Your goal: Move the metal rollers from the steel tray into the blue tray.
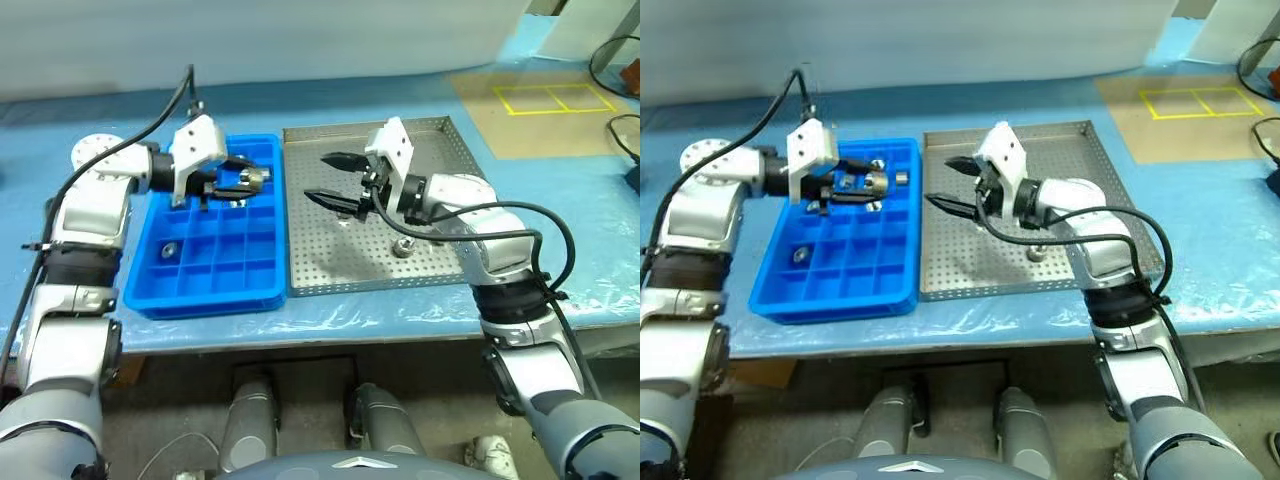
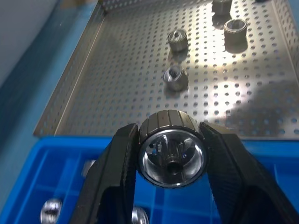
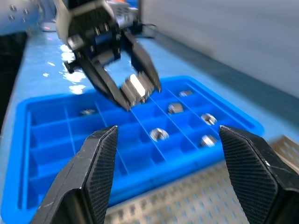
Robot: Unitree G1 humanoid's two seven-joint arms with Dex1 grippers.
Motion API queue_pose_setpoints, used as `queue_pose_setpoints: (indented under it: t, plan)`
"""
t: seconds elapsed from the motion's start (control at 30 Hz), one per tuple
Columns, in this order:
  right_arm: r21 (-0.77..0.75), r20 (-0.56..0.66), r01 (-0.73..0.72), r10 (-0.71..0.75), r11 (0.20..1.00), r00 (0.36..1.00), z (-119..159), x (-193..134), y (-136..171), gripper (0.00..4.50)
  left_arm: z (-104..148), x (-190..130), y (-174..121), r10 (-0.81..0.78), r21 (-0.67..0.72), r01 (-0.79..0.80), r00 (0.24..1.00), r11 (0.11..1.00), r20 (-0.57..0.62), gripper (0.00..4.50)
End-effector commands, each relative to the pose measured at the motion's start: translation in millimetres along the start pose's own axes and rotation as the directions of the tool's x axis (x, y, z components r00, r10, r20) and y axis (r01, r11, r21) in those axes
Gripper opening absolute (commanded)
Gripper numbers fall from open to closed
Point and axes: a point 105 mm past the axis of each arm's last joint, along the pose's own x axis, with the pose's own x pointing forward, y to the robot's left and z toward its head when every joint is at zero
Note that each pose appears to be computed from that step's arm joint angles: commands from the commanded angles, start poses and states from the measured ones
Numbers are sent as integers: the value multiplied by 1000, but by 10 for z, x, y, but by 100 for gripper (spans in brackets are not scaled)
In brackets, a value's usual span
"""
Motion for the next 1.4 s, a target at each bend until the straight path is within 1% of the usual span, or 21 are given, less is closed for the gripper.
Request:
queue_pose_setpoints:
  t: [0.03,0.1,0.17,0.23,0.33,0.47,0.73,0.83,0.9,1.07,1.2,1.27,1.3,1.33,1.37,1.4]
  plan:
    - [-32,30,-88,89,996,996,40,162,99,353,71,-279,53,148,-4,-148,989,989,-3,176]
    - [-28,44,-133,134,991,990,30,271,167,353,-130,-389,63,241,-119,-247,969,962,-58,176]
    - [-33,52,-156,158,987,986,31,352,198,353,-320,-435,-5,290,-162,-306,950,938,-116,176]
    - [-28,67,-168,170,985,983,51,403,199,353,-420,-430,-93,324,-214,-345,937,914,-128,176]
    - [-26,64,-165,167,986,984,8,465,181,353,-561,-384,-90,403,-334,-429,903,839,-146,176]
    - [-37,54,-160,162,986,985,-25,474,165,353,-745,-172,-157,387,-361,-427,904,829,-179,176]
    - [-43,31,-124,125,991,992,-90,409,132,353,-788,95,-51,390,-433,-415,909,800,-150,176]
    - [-38,29,-109,110,993,993,-106,391,139,353,-768,199,16,393,-433,-415,908,800,-144,176]
    - [-38,25,-105,106,994,994,-117,381,147,353,-762,231,40,389,-441,-409,911,799,-142,176]
    - [-39,11,-82,82,996,997,-145,347,135,353,-871,274,43,372,-435,-412,911,801,-179,176]
    - [-31,9,-92,92,995,996,-153,321,158,353,-912,314,57,379,-456,-426,904,781,-196,176]
    - [-30,6,-93,94,995,996,-157,315,169,353,-903,336,46,375,-465,-418,908,781,-187,250]
    - [-31,4,-91,91,995,996,-157,313,168,353,-901,346,41,372,-455,-416,909,787,-188,271]
    - [-32,3,-89,89,996,996,-157,312,166,353,-902,357,28,363,-441,-411,912,798,-193,305]
    - [-32,2,-88,88,996,996,-158,310,163,353,-891,365,19,356,-433,-403,915,806,-190,330]
    - [-33,2,-86,87,996,996,-158,308,161,353,-869,369,18,353,-438,-396,918,807,-179,330]
